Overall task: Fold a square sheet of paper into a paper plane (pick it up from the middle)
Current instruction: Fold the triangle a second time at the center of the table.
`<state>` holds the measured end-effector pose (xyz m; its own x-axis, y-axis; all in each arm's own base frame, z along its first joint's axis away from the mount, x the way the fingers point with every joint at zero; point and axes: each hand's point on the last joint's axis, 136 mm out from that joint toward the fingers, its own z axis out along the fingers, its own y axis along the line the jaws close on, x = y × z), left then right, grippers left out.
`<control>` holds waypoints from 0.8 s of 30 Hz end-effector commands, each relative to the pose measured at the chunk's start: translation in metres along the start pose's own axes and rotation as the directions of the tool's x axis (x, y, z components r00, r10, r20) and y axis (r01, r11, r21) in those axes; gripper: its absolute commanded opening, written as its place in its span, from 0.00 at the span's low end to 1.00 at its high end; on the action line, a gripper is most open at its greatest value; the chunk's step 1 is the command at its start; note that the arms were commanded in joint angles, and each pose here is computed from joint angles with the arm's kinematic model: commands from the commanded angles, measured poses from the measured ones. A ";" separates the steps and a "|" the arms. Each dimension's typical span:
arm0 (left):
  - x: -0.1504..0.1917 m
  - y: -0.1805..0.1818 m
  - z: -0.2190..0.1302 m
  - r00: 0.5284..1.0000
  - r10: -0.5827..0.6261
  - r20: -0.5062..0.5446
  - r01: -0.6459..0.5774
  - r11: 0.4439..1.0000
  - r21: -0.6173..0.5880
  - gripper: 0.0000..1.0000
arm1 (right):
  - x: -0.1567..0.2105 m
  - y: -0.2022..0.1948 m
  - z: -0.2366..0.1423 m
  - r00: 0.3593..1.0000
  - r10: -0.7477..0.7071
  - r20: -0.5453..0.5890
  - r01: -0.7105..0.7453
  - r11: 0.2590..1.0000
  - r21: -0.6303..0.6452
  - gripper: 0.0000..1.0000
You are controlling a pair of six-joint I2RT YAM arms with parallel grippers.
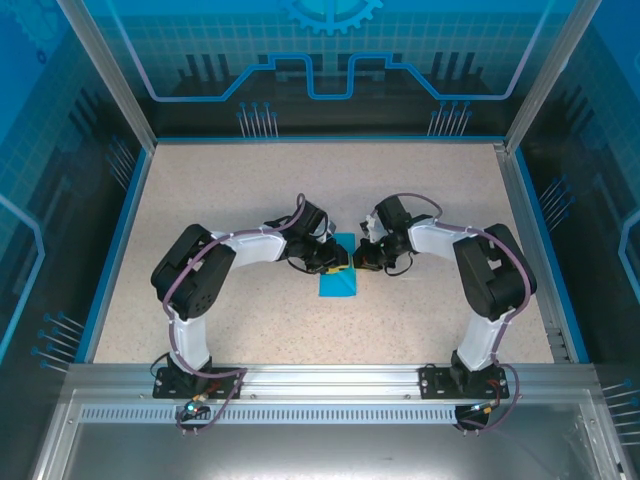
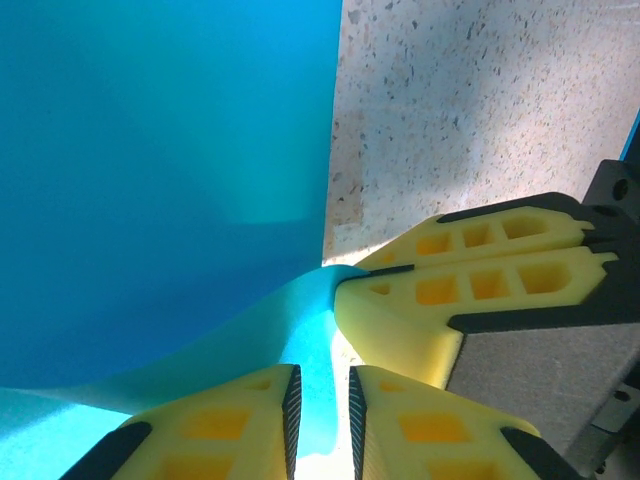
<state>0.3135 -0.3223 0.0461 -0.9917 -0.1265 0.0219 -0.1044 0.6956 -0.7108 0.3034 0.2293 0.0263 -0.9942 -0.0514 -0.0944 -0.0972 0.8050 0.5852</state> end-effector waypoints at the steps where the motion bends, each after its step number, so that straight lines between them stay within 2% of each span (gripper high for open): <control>1: -0.001 -0.005 0.004 1.000 0.008 -0.025 -0.007 1.000 0.020 0.23 | -0.002 0.003 0.004 1.000 -0.023 -0.015 0.023 1.000 0.008 0.06; 16: 0.001 0.003 0.008 0.999 -0.002 -0.039 0.002 1.000 -0.003 0.23 | 0.003 0.001 0.005 0.999 -0.013 -0.031 0.014 1.000 0.010 0.06; 24: 0.002 -0.010 0.000 0.999 0.026 -0.031 -0.025 0.999 0.036 0.23 | 0.010 0.001 0.004 0.999 -0.003 -0.043 0.003 1.000 0.007 0.07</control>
<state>0.3131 -0.3239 0.0393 -0.9919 -0.1209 0.0396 -0.1133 0.6981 -0.7070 0.3043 0.2293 0.0233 -0.9951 -0.0512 -0.0842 -0.0907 0.8092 0.5805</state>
